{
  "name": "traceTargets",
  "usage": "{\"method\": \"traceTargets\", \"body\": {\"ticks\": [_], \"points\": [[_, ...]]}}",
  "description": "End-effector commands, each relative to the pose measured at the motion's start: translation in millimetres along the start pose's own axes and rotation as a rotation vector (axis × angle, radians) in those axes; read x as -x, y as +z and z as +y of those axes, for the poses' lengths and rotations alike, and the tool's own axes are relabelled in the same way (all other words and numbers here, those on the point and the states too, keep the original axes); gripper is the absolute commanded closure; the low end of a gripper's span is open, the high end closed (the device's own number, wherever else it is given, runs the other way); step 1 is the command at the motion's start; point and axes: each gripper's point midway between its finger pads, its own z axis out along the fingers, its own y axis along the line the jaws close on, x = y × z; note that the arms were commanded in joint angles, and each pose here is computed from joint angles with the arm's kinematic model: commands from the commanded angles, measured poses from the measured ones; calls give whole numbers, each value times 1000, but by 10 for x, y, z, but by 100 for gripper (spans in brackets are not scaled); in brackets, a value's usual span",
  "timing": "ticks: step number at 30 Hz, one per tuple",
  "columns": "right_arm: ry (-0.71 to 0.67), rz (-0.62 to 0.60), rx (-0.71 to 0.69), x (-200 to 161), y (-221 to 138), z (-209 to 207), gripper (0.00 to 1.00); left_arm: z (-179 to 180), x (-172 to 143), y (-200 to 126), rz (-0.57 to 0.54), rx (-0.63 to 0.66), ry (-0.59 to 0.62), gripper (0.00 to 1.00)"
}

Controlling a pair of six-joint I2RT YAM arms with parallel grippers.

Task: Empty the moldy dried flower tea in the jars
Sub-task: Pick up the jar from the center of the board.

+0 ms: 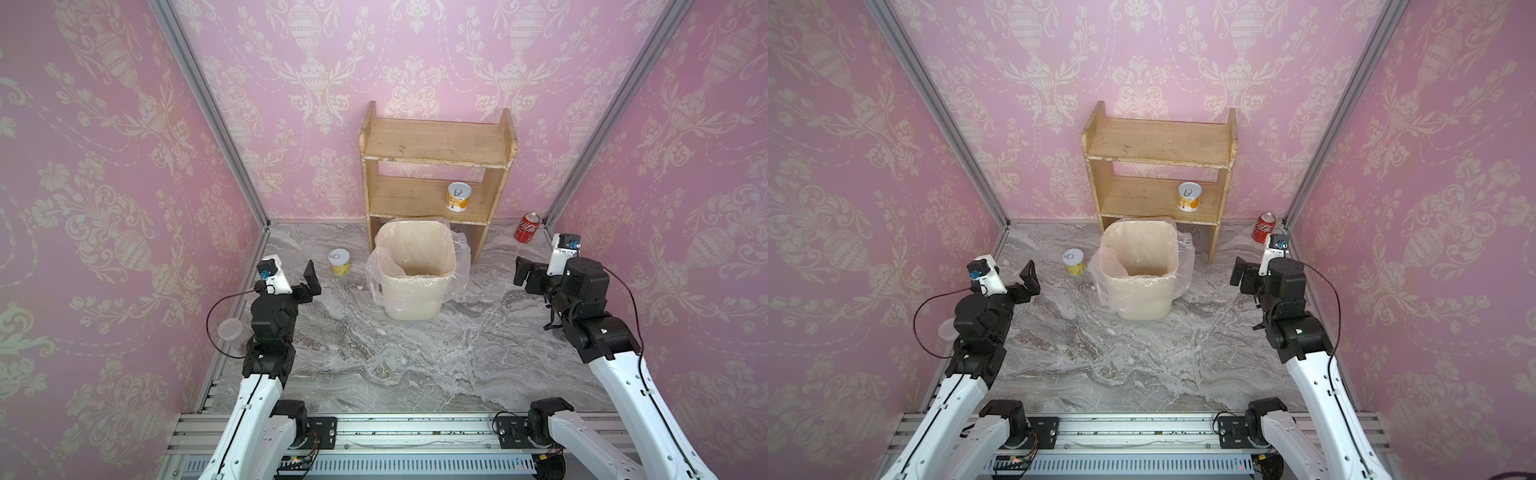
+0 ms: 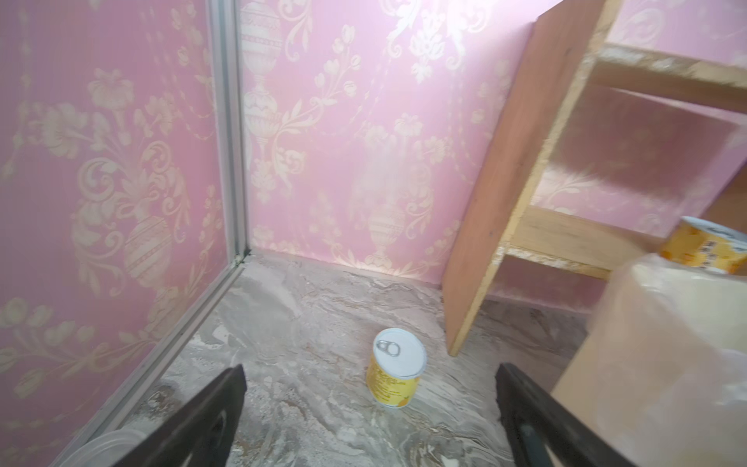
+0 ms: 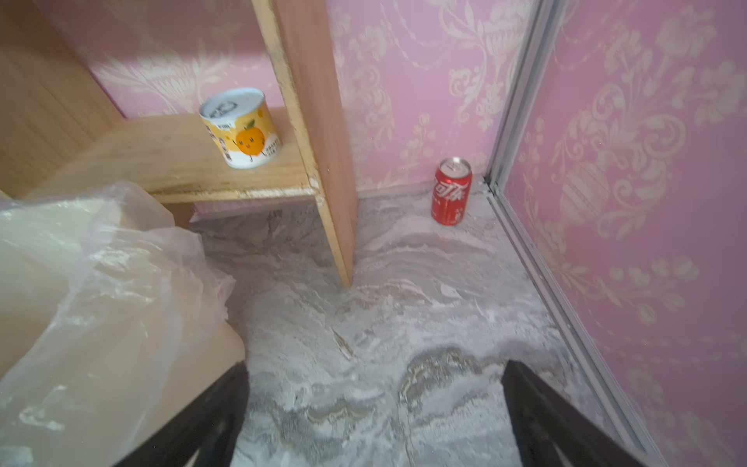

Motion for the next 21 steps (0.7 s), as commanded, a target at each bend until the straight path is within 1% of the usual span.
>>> {"method": "traceTargets", "body": {"ticks": [1, 3, 6, 8, 11, 14, 18, 21], "points": [[4, 249, -133, -506, -173, -293, 0, -456, -91, -180, 138, -248, -88, 1], [15, 309, -175, -571, -207, -406, 0, -715, 12, -286, 146, -392, -117, 1], [45, 390, -222, -675, -159, -575, 0, -955, 56, -394, 175, -518, -165, 1], [78, 455, -242, -769, -93, -669, 0, -1084, 49, -457, 190, -570, -171, 1], [111, 518, -287, -840, -14, -811, 0, -1210, -21, -499, 222, -589, -170, 1], [140, 534, -346, -839, 39, -975, 0, -1360, -145, -513, 267, -620, -160, 1], [189, 577, -404, -922, 112, -1196, 0, -1453, -273, -487, 326, -649, -191, 1], [245, 550, -460, -940, 123, -1339, 0, -1466, -294, -483, 326, -657, -204, 1]]}}
